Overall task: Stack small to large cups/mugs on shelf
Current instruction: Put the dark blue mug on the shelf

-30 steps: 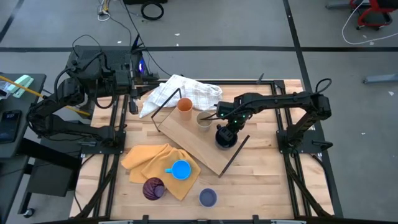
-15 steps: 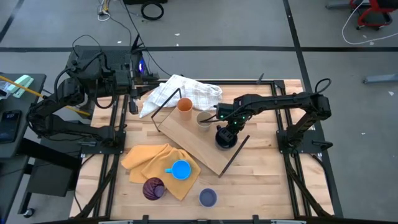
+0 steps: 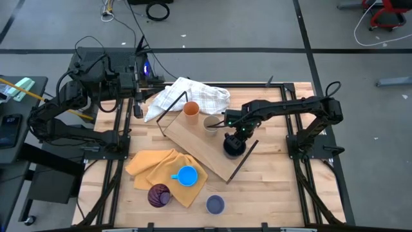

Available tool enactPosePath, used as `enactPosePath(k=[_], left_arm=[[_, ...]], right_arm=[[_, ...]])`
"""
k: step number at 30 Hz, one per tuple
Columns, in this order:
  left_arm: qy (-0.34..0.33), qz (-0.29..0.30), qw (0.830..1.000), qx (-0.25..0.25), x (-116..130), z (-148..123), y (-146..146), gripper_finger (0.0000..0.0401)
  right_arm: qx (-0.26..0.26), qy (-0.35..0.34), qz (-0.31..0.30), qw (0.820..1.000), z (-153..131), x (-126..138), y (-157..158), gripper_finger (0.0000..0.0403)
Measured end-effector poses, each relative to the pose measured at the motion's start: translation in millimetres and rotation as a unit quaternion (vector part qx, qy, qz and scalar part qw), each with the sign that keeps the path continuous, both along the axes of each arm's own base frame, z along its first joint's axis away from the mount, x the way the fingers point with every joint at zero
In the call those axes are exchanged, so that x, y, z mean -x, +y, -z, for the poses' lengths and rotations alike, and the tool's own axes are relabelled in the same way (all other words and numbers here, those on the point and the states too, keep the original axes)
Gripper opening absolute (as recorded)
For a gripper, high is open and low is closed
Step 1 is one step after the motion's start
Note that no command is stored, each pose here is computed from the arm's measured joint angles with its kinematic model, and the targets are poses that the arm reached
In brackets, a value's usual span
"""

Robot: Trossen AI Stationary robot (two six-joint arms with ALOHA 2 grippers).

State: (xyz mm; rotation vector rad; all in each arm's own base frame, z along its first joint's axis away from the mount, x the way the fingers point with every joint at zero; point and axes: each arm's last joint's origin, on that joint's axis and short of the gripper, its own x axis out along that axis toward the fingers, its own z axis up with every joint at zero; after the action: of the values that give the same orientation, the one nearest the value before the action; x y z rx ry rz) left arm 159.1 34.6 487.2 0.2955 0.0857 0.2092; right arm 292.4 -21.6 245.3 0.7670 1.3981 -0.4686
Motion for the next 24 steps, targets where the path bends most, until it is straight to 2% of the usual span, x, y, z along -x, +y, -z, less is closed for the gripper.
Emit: enactPosePath(k=[20,24], left_arm=[[0.0,0.0,1.0,0.0,0.1,0.0,0.0,0.0101],[0.0,0.0,1.0,0.001,0.0,0.0,-0.1,0.0099]], right_arm=[[0.012,-0.002,0.004,1.0,0.0,0.1,-6.6,0.0018],[0.019,0.0,0.005,1.0,0.5,0.3,-7.0,0.0044]])
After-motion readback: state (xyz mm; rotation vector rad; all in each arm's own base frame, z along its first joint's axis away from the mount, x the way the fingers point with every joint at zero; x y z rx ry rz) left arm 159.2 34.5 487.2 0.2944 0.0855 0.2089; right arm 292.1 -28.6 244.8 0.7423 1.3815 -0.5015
